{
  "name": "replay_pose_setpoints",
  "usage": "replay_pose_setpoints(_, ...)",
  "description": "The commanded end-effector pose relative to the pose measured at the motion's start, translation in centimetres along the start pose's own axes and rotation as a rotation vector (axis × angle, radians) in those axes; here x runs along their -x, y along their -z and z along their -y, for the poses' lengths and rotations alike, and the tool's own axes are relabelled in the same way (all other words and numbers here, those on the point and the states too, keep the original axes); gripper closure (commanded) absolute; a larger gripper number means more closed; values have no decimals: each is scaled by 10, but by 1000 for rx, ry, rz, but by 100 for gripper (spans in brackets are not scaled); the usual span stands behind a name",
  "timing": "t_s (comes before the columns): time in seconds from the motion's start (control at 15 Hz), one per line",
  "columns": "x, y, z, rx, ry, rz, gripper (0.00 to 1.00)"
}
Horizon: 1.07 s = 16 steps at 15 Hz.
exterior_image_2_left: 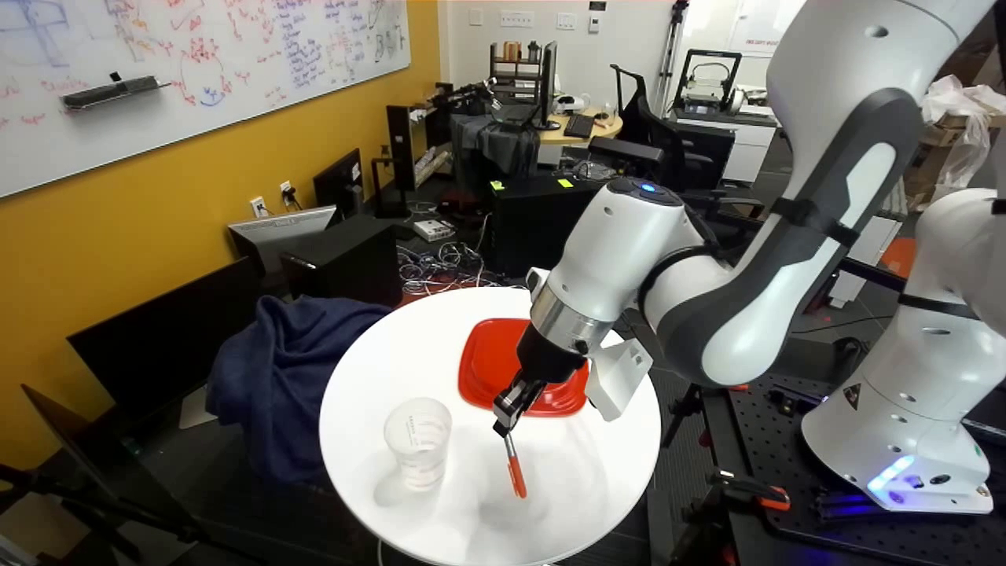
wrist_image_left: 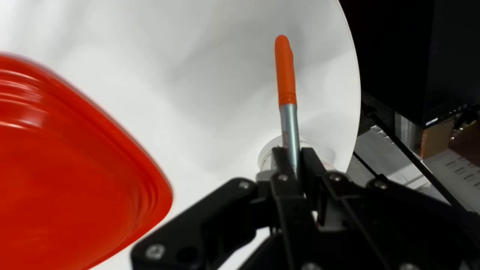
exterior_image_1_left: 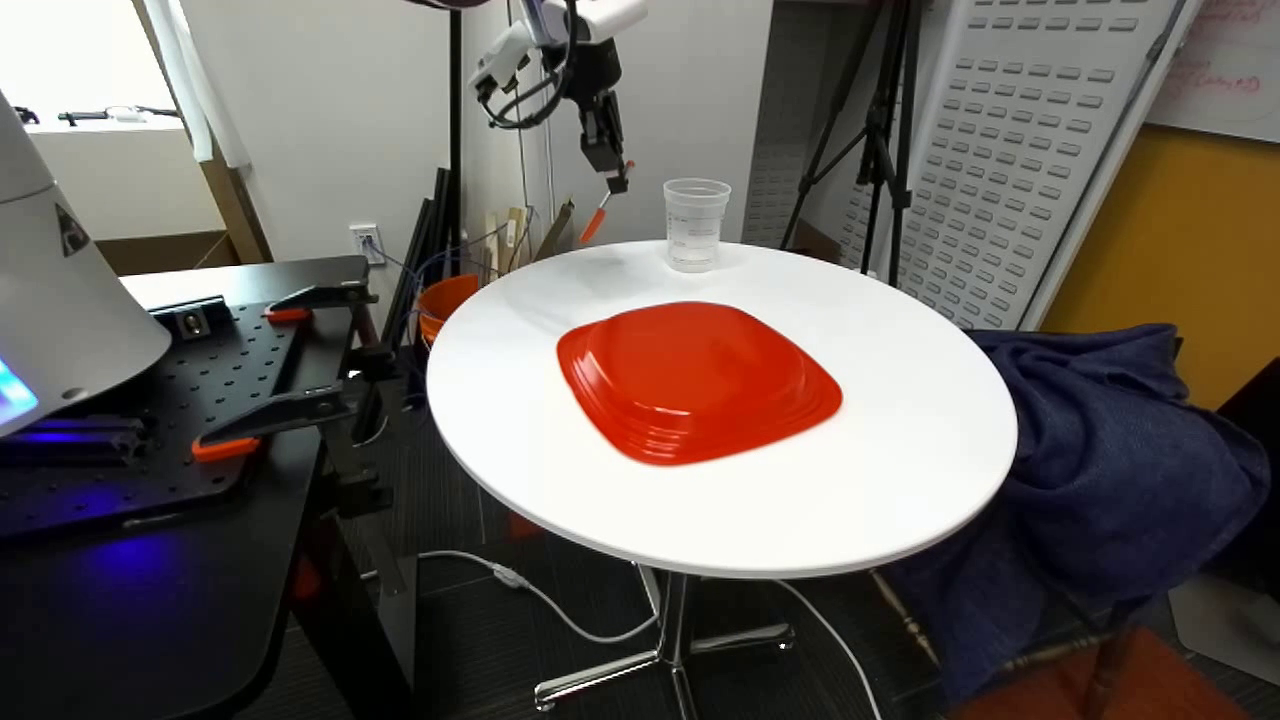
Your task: Remove the pen from the cup and put it on the table
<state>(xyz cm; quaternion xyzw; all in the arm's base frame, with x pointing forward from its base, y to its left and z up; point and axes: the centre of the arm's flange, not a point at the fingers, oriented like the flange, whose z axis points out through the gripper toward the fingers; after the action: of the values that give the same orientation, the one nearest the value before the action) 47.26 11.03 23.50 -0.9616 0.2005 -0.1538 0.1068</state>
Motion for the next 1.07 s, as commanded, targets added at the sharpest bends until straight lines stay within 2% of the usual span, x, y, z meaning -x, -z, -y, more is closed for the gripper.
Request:
replay_pose_setpoints(0.0,-42,9,-18,-30,-5,55,97)
replay_pose_setpoints(0.4,-75,-2,-34,-52,3,195,97)
replay_pose_setpoints(0.73,-81,-6,-40,-95,23,311,97)
replay_pose_setpoints(1.0,-80,-10,-40,-93,23,383,97)
